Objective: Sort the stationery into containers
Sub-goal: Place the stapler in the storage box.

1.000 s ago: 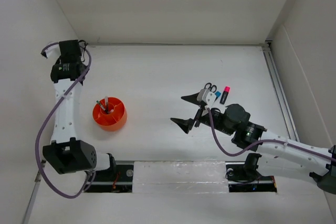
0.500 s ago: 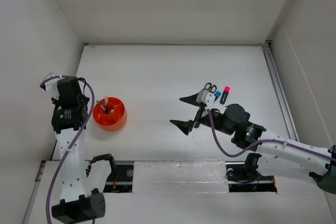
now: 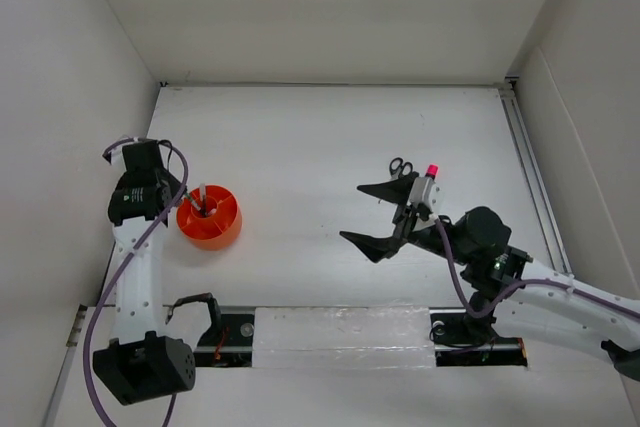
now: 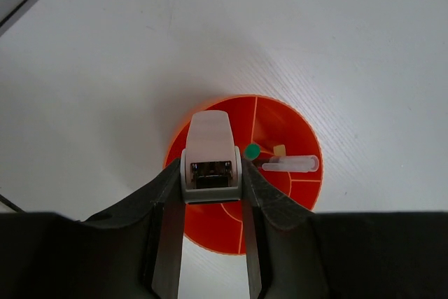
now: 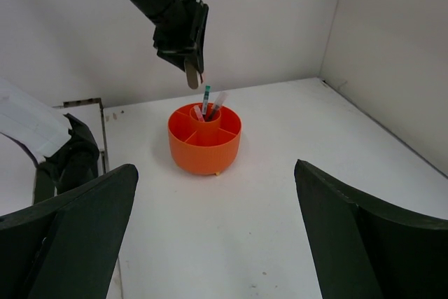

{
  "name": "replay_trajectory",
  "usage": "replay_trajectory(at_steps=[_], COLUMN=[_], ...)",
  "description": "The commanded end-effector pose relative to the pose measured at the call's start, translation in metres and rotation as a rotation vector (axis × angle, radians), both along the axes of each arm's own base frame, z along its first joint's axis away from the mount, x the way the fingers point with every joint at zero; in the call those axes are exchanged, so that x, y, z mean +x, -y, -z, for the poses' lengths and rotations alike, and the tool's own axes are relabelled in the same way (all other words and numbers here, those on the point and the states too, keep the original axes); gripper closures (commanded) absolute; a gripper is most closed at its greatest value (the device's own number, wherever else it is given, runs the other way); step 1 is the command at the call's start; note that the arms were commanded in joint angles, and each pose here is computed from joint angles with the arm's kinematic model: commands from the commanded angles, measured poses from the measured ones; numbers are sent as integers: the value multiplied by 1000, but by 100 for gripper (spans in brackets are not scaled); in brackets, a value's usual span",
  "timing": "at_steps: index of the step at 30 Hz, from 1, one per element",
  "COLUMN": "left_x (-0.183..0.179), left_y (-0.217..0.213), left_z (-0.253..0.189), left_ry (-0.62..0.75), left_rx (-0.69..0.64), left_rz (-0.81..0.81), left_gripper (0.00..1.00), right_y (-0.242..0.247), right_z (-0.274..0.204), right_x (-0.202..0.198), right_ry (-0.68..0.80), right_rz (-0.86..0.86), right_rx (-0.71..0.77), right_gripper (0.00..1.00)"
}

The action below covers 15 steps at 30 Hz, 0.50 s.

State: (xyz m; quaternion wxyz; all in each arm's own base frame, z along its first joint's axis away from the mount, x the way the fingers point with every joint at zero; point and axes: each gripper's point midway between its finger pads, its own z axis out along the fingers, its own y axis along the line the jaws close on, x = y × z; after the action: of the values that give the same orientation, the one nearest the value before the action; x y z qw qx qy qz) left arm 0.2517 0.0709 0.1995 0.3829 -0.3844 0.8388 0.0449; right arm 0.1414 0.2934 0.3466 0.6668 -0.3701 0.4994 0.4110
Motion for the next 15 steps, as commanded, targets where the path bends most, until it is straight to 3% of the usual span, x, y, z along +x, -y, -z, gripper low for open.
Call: replay_trajectory(at_steps=[1, 15], left_x=[-2, -14], left_y=[7, 13], left_z=[14, 41], left_ry=[-14, -152], left_rx=[-55, -88], left_rz=[-14, 18], left_gripper=[100, 100], right_y=[5, 25], right_z=[-16, -30], right_x=[-7, -20], right_ry=[28, 65], right_rz=[-22, -32], right_rx=[59, 99], right_gripper=[0, 0])
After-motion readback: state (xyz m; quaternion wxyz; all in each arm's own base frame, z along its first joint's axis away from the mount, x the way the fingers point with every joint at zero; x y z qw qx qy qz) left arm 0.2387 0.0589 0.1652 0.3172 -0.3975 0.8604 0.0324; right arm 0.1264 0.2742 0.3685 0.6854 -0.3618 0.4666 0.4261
